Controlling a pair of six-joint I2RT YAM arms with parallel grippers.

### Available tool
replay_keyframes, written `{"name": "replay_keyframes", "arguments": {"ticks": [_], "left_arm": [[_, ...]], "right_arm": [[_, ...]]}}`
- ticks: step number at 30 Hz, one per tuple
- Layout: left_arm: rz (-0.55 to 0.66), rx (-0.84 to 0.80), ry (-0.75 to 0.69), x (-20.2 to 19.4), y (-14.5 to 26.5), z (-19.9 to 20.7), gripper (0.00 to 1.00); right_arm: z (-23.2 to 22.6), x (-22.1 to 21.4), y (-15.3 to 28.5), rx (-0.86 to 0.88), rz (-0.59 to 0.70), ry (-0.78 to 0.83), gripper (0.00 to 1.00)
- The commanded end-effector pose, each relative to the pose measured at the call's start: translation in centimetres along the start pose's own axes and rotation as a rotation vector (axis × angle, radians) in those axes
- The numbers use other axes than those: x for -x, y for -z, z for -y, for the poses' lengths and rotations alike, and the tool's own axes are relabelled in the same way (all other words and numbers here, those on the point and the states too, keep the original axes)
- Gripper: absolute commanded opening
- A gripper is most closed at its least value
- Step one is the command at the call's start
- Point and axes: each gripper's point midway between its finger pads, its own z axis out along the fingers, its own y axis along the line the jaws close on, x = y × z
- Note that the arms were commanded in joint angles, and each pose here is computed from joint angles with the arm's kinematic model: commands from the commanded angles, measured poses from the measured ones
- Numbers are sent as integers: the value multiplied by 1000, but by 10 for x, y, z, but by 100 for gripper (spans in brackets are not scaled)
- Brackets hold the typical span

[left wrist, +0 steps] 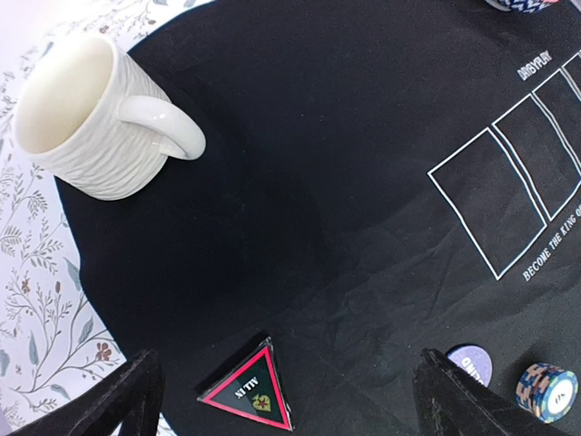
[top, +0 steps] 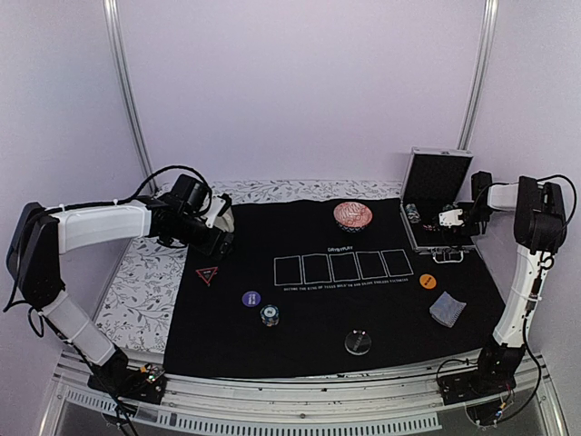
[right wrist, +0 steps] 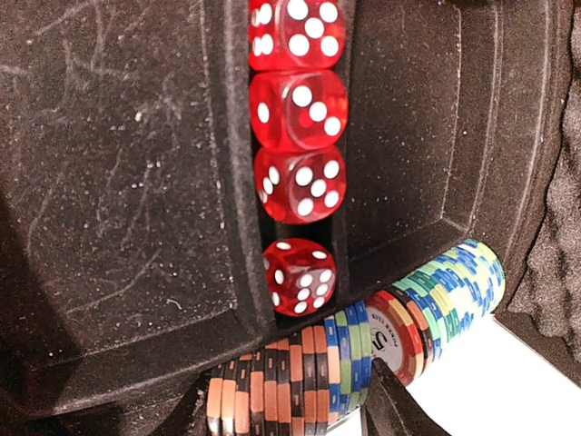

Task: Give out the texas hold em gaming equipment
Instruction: Pick up the pile of poker chips from the chip case.

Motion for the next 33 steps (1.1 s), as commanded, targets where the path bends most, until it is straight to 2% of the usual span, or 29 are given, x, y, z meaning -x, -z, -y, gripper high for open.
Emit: {"name": "replay_keyframes", "arguments": {"ticks": [1,8,15,25,33], "left_arm": [[5,-10,2,6,0,-3,98],[26,-21,5,11,6,-1,98],[58,-29,10,19,16,-1,97],[90,-38,12,26,26,1,97],[120,-48,14,33,35,2,97]], "right_arm": [[-75,3,-30,227,-16,1,5],[-40,0,-2,121,-29,3,2],[-8,6,37,7,12,-16,2],[5,11,64,-61,34,-19,2],[43,44,102,-189,134,-116,2]]}}
